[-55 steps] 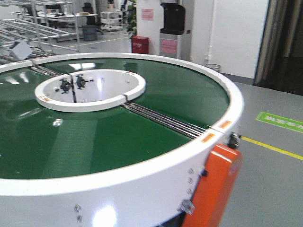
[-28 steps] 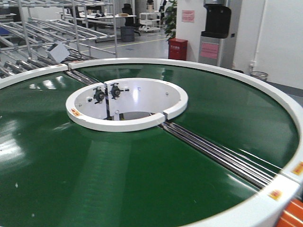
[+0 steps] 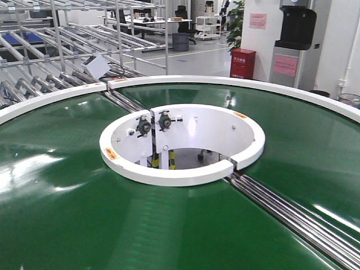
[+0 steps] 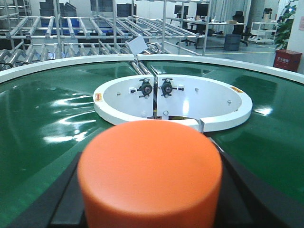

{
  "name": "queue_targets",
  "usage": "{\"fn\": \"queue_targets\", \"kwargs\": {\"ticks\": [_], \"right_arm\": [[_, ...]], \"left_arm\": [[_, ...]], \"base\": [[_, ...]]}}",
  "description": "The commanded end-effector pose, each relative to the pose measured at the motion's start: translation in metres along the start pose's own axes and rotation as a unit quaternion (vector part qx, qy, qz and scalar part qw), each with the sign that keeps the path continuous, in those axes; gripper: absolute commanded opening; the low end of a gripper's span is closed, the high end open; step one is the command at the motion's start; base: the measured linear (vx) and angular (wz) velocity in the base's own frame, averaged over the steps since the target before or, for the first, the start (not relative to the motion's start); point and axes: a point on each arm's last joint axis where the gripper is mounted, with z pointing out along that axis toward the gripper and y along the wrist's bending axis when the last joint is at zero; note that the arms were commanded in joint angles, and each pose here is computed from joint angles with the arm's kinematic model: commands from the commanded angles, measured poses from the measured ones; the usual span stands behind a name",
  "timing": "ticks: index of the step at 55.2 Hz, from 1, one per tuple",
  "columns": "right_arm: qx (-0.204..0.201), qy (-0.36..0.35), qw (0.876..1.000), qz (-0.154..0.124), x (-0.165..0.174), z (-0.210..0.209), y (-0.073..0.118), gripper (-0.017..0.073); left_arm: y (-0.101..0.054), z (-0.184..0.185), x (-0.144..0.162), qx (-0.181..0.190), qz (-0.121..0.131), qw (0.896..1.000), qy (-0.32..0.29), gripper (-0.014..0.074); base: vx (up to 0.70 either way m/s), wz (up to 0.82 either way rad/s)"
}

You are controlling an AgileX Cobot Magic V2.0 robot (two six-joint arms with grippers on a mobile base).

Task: Grab orange capacitor from left shelf to right conveyor
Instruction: 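Drive the base to the round green conveyor, holding the cylinder, then lower the right gripper with the cylinder onto the green belt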

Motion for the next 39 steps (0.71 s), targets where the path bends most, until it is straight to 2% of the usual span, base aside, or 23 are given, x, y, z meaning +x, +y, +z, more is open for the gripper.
{"fn": "queue_targets", "kwargs": {"ticks": [1,16,39], "right_arm": [[0.000,-0.055,0.998,-0.004,-0.0168,-0.0013,-0.0003,-0.0008],[0.000,-0.055,0.998,-0.004,-0.0168,-0.0013,-0.0003,-0.0008],[0.000,-0.055,0.998,-0.004,-0.0168,-0.0013,-0.0003,-0.0008]], "left_arm": [[-0.0020,-0.0024,-0.0177,0.008,-0.005,0.998,-0.058,-0.0006],[-0.0020,-0.0024,-0.0177,0.008,-0.005,0.998,-0.058,-0.0006],[-0.0020,-0.0024,-0.0177,0.008,-0.005,0.998,-0.058,-0.0006]], "base": [[0.26,0.14],[0.15,0.02],[0.02,-0.02]]}}
